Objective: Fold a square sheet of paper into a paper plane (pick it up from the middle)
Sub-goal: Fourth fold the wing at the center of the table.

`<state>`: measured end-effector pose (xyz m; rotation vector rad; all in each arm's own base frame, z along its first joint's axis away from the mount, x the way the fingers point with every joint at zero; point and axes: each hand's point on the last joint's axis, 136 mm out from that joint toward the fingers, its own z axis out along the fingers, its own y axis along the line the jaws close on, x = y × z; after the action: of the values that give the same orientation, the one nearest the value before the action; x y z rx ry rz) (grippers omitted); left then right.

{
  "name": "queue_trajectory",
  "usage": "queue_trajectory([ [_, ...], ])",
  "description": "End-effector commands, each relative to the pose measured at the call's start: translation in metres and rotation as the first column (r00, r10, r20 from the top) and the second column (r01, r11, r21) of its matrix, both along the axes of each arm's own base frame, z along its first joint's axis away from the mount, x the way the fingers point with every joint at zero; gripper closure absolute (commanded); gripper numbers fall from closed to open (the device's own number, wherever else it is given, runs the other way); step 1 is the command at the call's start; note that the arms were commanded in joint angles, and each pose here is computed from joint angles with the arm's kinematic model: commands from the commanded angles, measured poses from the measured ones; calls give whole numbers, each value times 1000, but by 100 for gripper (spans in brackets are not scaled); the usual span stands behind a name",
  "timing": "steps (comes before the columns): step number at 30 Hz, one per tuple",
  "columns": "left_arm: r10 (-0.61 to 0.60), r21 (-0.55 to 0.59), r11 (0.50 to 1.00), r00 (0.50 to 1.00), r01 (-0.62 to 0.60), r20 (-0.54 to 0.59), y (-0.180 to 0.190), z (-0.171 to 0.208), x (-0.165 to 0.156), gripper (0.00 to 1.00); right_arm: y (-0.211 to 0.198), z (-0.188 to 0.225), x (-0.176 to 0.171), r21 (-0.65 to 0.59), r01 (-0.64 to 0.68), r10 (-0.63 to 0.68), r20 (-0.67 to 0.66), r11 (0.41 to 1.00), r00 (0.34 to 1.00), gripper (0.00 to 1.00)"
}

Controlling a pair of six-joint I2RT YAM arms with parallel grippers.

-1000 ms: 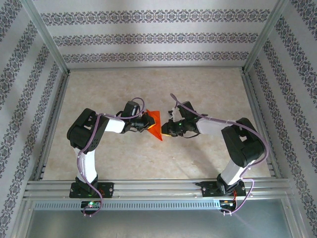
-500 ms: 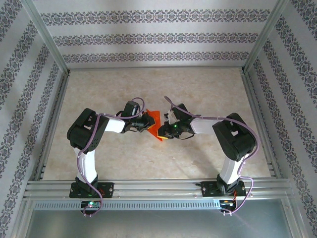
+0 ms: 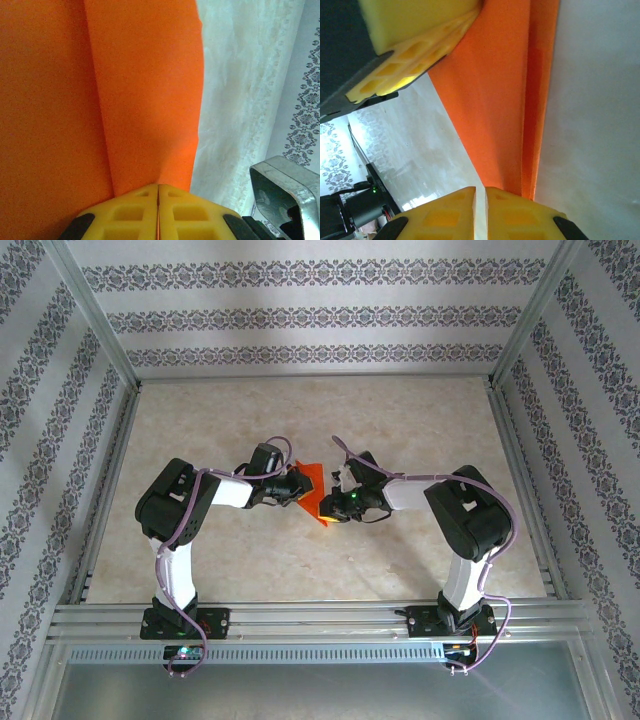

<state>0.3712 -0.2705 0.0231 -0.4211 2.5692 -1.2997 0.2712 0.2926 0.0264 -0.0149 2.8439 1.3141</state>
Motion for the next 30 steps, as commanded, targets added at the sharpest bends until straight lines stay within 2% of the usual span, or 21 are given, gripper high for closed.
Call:
queue_trajectory([
  [1,28,103,995,994,-17,-107,13,-38,-16,91,-6,-12,0,-23,22,-23,-25,999,999,86],
  [12,30,108,994,993,-18,-114,13,-40,-17,91,-5,-19,-4,-27,11,-13,-52,1000,999,86],
  [20,24,100,995,994,-13,-108,11,-33,-16,91,-16,-40,-14,-140,-2,-12,-102,990,995,89],
  [30,-63,22,998,994,61,90,-5,50,-5,89,-40,-74,-31,-296,-40,-5,-148,954,989,90],
])
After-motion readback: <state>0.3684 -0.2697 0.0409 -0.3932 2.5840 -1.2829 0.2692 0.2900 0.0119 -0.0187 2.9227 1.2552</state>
